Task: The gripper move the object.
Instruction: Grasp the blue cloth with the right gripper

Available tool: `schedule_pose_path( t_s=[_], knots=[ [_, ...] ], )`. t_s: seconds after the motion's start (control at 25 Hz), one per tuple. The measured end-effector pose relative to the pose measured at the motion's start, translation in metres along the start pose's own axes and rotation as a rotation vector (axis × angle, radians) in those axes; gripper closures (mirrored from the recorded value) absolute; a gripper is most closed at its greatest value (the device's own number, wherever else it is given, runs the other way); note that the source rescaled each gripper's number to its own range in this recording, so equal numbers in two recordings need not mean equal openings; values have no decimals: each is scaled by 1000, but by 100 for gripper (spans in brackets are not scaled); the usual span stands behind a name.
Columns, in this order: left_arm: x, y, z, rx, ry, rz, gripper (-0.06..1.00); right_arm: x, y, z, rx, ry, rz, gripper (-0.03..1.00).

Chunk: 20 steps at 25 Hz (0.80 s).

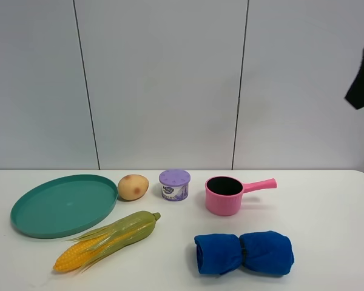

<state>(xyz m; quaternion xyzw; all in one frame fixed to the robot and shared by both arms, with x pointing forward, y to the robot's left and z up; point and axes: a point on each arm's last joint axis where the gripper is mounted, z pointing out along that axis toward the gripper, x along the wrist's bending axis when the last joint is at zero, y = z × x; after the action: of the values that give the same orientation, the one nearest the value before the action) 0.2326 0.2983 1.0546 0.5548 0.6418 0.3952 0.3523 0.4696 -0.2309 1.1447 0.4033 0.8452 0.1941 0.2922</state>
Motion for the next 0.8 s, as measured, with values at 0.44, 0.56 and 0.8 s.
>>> schedule_pose_path(
  t_s=[0.44, 0.56, 0.8],
  knots=[
    [0, 0, 0, 0, 0, 0, -6, 46, 42, 64, 77, 102, -233, 8],
    [0, 0, 0, 0, 0, 0, -6, 59, 44, 78, 105, 131, -262, 8],
    [0, 0, 0, 0, 0, 0, -6, 92, 46, 111, 169, 203, -337, 9]
  ],
)
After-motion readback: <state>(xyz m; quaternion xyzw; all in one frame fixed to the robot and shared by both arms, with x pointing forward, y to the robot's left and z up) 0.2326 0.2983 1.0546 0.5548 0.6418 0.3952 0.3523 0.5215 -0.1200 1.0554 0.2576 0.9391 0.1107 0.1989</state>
